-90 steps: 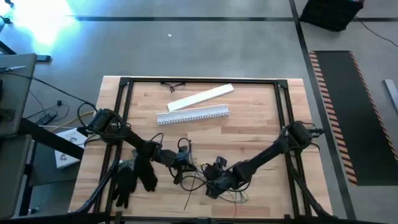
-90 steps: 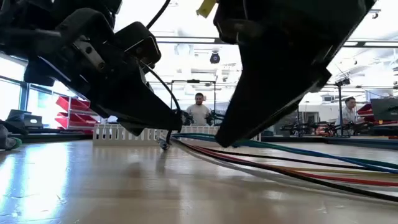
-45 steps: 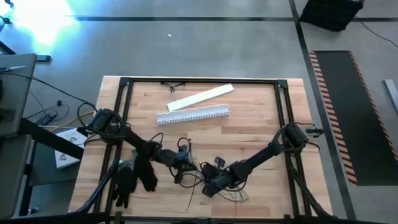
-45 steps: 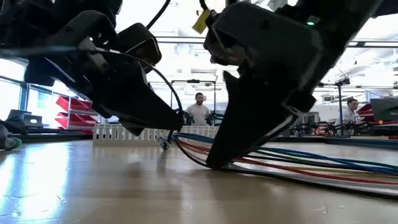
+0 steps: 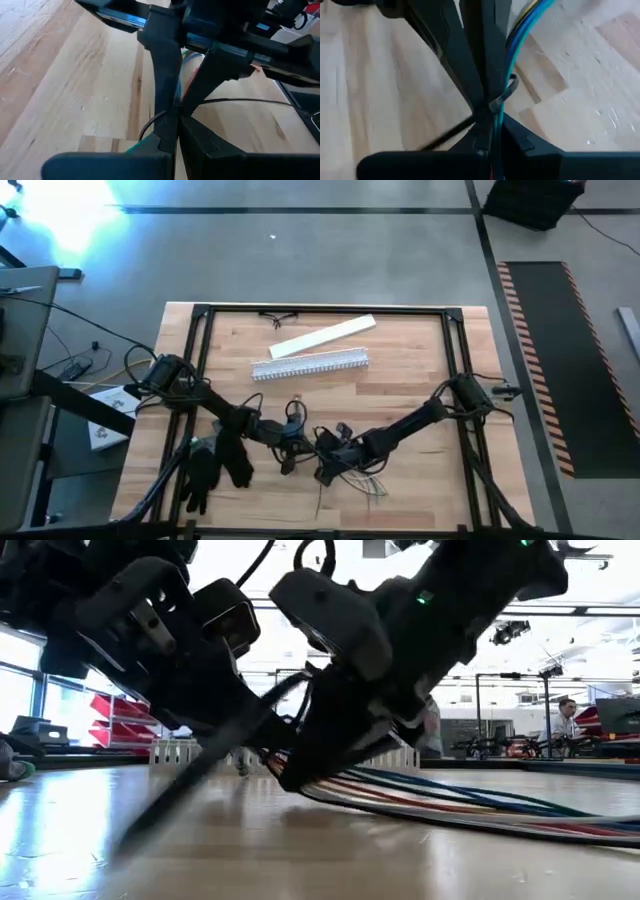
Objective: Ziptie cables
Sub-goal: Wrap the black zip tie on the cable
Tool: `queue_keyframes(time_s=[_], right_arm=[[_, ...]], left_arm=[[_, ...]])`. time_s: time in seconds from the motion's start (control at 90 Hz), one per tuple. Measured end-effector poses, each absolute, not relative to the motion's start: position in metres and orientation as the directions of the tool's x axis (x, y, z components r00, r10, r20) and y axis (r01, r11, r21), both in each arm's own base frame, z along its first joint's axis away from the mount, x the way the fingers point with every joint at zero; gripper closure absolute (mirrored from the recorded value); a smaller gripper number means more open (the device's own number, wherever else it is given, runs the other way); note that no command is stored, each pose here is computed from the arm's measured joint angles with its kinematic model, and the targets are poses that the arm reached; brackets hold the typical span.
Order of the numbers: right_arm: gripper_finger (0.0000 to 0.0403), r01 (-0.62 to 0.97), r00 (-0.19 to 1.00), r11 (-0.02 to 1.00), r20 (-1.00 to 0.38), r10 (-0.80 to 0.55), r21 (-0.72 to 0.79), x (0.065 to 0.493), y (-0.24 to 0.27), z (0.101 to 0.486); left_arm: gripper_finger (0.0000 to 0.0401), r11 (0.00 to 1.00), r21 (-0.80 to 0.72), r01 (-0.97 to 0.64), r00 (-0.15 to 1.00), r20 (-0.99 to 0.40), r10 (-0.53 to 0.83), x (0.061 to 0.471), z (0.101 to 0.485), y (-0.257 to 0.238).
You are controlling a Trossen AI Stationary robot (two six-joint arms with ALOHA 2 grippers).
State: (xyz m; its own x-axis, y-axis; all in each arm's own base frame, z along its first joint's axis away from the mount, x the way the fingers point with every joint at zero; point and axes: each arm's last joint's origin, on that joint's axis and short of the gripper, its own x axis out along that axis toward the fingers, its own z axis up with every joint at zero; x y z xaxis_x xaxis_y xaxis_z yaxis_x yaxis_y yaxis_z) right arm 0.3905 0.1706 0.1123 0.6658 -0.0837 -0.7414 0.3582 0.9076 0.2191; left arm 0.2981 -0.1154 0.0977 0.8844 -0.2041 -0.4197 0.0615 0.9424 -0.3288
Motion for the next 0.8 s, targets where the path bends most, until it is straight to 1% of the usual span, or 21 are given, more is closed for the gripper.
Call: queue_keyframes(time_s=[0.078,0.144,0.233,0.389,0.489,0.567,0.656,0.733,0.8], right_arm=[[0.0393,0.319,0.659,0.925,-0.750,-0.059,0.208,0.390,0.172,0.112],[0.0377,0.273,0.657,0.944,-0.752,-0.043,0.184,0.389,0.174,0.112],[0.0340,0.233,0.656,0.959,-0.754,-0.032,0.162,0.388,0.177,0.112],[0.0262,0.183,0.660,0.971,-0.751,-0.005,0.154,0.385,0.181,0.120],[0.0230,0.138,0.689,0.982,-0.724,-0.003,0.126,0.382,0.187,0.133],[0.0225,0.064,0.710,0.997,-0.704,-0.021,0.034,0.376,0.196,0.140],[0.0233,-0.015,0.739,0.996,-0.672,-0.047,-0.086,0.367,0.211,0.146],[0.0246,-0.042,0.760,0.982,-0.644,-0.089,-0.185,0.360,0.222,0.147],[0.0256,-0.043,0.759,0.973,-0.640,-0.116,-0.226,0.355,0.227,0.147]], left_arm=[[0.0401,0.942,-0.329,0.063,0.884,-0.420,-0.206,0.298,0.098,-0.116],[0.0401,0.942,-0.328,0.063,0.884,-0.420,-0.206,0.298,0.098,-0.116],[0.0401,0.943,-0.328,0.062,0.884,-0.421,-0.205,0.298,0.098,-0.115],[0.0401,0.943,-0.327,0.062,0.883,-0.423,-0.204,0.298,0.097,-0.115],[0.0401,0.943,-0.327,0.062,0.883,-0.423,-0.204,0.298,0.097,-0.115],[0.0401,0.943,-0.328,0.064,0.884,-0.420,-0.206,0.298,0.098,-0.116],[0.0401,0.943,-0.326,0.063,0.882,-0.423,-0.205,0.298,0.097,-0.116],[0.0401,0.943,-0.326,0.062,0.883,-0.423,-0.204,0.298,0.097,-0.115],[0.0401,0.944,-0.326,0.062,0.882,-0.424,-0.204,0.298,0.097,-0.115]])
